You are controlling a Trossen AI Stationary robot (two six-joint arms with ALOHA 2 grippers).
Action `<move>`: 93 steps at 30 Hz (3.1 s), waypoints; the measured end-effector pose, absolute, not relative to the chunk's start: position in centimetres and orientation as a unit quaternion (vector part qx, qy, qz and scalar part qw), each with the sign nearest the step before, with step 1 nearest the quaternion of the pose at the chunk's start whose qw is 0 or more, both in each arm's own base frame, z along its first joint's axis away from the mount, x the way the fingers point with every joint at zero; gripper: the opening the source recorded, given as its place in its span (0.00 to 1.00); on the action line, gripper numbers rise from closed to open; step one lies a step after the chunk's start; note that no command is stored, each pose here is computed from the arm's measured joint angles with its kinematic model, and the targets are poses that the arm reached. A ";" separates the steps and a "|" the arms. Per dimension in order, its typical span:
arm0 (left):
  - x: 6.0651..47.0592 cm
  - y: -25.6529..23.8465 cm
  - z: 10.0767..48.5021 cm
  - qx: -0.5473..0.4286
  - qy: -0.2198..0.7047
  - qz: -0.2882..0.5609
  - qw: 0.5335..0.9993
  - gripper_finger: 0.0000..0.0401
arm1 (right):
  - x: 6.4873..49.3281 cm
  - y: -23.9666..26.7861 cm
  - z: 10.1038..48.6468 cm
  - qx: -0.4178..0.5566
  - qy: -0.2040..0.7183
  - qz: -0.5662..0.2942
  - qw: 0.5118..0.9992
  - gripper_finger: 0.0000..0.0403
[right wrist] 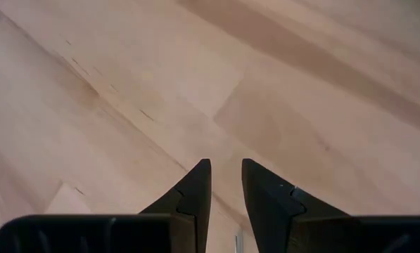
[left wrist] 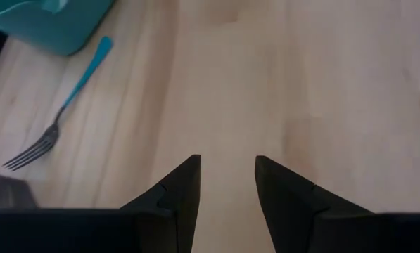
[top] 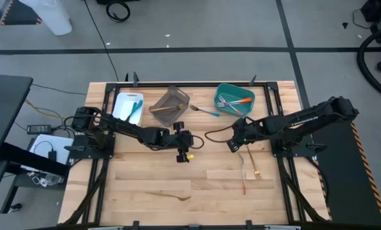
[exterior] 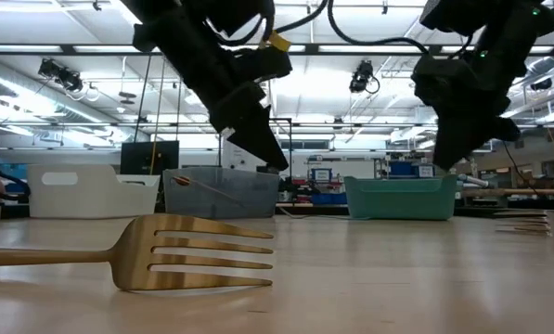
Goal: Sort silverware by color (type)
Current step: Put the orange fork into the green bin
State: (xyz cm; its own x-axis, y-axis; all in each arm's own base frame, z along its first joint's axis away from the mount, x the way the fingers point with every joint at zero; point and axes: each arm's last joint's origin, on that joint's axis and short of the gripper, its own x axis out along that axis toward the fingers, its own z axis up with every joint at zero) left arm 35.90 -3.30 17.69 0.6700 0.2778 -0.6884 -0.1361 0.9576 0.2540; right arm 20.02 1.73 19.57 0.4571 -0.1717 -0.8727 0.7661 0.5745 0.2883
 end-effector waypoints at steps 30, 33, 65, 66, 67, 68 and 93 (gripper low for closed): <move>36.4 2.7 18.1 0.136 0.381 0.157 0.901 0.36 | 21.0 9.5 17.8 0.423 0.457 -0.367 0.691 0.23; 36.5 3.2 18.2 0.136 0.377 0.163 0.902 0.36 | 21.3 10.3 17.9 0.419 0.477 -0.376 0.675 0.23; 36.2 6.0 18.3 0.157 0.384 0.182 0.892 0.36 | 22.1 14.5 14.8 0.391 0.582 -0.435 0.565 0.29; 36.2 6.1 18.3 0.156 0.384 0.183 0.891 0.36 | 22.1 14.5 14.8 0.390 0.581 -0.436 0.566 0.30; 36.2 6.1 18.3 0.156 0.384 0.184 0.891 0.36 | 22.1 14.5 14.8 0.390 0.581 -0.436 0.566 0.30; 36.2 6.2 18.3 0.154 0.384 0.185 0.891 0.36 | 22.1 14.5 14.9 0.391 0.581 -0.436 0.566 0.30; 36.1 6.2 18.3 0.150 0.384 0.187 0.892 0.36 | 21.9 13.9 14.6 0.414 0.543 -0.437 0.585 0.30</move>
State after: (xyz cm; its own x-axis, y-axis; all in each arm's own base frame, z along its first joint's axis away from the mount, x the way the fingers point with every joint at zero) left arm 36.15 6.23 18.29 0.6356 0.4487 -0.6283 -0.2180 0.8850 0.4114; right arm 21.89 13.92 14.55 0.0275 -0.0614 -0.9977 0.9613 0.2752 0.0095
